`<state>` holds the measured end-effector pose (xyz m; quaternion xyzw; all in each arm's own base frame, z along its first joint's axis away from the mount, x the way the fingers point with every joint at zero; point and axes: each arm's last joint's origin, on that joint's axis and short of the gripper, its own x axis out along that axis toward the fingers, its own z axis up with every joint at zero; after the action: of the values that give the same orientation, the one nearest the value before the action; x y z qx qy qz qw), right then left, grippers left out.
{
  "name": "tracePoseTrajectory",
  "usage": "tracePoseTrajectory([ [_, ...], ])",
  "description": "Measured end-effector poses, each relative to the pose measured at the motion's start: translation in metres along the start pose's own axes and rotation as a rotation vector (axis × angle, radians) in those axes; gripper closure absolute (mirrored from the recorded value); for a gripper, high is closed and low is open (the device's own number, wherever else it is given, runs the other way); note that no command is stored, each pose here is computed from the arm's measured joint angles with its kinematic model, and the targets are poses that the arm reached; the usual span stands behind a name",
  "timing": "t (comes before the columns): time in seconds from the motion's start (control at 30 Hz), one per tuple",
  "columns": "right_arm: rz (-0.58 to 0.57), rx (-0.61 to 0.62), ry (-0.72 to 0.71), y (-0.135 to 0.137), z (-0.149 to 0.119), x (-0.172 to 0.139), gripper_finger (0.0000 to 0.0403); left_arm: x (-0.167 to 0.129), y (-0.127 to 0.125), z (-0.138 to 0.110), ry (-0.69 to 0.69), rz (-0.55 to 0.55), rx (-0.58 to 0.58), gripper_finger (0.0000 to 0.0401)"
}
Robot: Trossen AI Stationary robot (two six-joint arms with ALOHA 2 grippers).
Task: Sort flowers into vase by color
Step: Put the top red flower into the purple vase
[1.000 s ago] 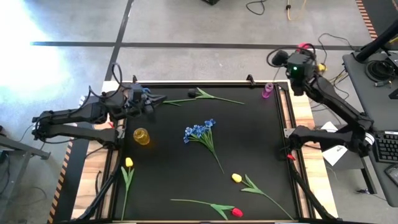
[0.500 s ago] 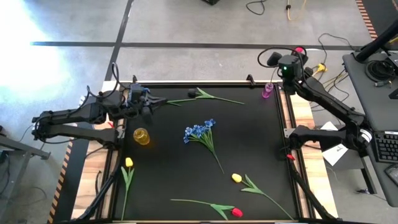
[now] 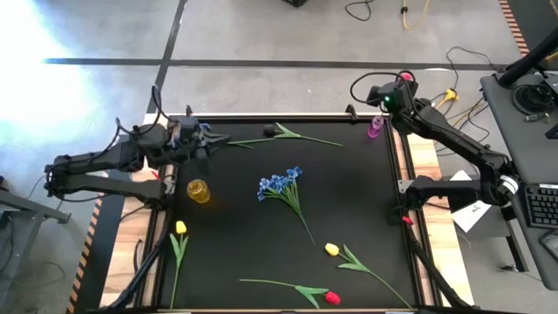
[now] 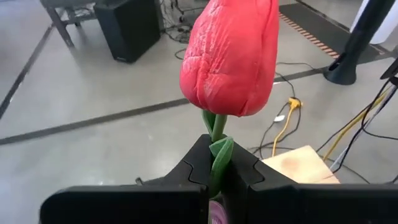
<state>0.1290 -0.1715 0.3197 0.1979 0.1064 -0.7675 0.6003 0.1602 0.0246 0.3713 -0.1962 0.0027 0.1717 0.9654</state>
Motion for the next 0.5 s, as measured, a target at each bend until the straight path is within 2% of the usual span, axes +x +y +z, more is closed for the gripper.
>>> tracePoseTrajectory([
  [0.23, -0.014, -0.035, 0.052, 0.0, -0.006, 0.003, 0.0383, -0.01, -0.004, 0.016, 0.025, 0.012, 0.065, 0.0401],
  [0.33, -0.019, -0.06, 0.079, -0.001, -0.009, 0.004, 0.0353, -0.011, -0.005, 0.018, 0.024, 0.012, 0.071, 0.0401],
  [0.5, 0.008, -0.051, 0.116, 0.0, -0.011, 0.004, 0.0282, -0.011, -0.004, 0.016, 0.047, 0.022, 0.067, 0.0401],
])
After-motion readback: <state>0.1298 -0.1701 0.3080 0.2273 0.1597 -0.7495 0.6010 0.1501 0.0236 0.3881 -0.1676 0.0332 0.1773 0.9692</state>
